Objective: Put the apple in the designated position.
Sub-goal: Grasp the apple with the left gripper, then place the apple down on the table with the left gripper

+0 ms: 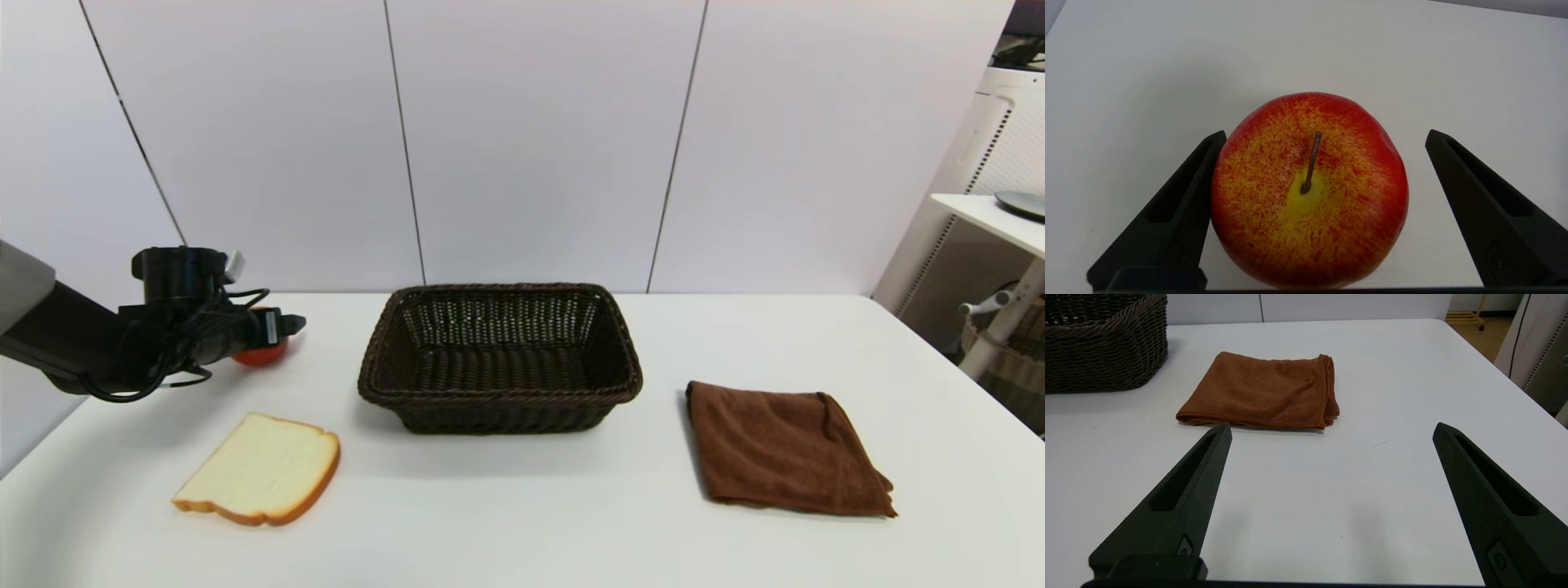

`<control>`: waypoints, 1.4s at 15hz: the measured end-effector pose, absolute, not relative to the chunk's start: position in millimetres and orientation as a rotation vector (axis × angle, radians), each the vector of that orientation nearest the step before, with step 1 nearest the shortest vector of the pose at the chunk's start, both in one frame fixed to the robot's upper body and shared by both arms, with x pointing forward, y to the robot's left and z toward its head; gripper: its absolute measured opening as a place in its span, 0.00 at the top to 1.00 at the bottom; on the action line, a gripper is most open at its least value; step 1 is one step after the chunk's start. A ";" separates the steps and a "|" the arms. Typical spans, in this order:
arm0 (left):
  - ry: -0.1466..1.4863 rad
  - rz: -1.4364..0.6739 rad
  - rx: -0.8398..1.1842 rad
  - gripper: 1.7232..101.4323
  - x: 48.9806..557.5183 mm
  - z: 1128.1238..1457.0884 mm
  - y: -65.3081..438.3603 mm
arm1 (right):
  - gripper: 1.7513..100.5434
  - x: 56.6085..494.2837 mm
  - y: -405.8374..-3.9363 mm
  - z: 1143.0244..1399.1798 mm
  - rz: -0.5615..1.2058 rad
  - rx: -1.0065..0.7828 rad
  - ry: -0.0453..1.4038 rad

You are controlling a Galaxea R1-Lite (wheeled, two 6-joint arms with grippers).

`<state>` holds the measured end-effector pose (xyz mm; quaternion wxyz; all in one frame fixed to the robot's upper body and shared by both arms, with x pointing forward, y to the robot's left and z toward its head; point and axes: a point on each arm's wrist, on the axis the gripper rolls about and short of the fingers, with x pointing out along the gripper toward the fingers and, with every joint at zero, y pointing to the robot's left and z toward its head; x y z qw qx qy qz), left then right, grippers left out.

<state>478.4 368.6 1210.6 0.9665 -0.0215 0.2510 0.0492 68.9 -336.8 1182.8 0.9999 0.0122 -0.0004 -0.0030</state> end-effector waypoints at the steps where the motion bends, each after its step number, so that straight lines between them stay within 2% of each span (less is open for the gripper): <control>1: 0.511 0.099 -0.042 0.08 479.3 1208.9 368.7 | 0.03 68.9 -336.8 1182.8 -0.006 0.024 -0.001; 2: 0.517 0.100 -0.043 0.19 479.8 1207.0 368.7 | 0.03 68.9 -336.8 1182.8 -0.006 0.024 -0.001; 3: 0.520 0.098 -0.042 0.26 480.2 1205.9 368.6 | 0.03 68.9 -336.8 1182.8 -0.006 0.024 -0.001; 4: 0.520 0.098 -0.043 0.28 480.4 1205.5 368.6 | 0.03 68.9 -336.8 1182.8 -0.006 0.024 -0.001; 9: 0.494 0.085 -0.032 0.29 474.8 1221.3 367.3 | 0.03 68.9 -336.8 1182.8 -0.006 0.024 -0.001; 16: 0.381 -0.127 0.031 0.29 424.5 1300.1 341.9 | 0.03 68.9 -336.8 1182.8 -0.006 0.025 -0.001; 18: 0.315 -0.250 0.066 0.29 402.4 1326.3 325.1 | 0.03 68.9 -336.8 1182.8 -0.006 0.024 -0.001; 21: 0.237 -0.541 0.107 0.29 368.6 1347.2 293.1 | 0.03 68.9 -336.8 1182.8 -0.006 0.024 -0.001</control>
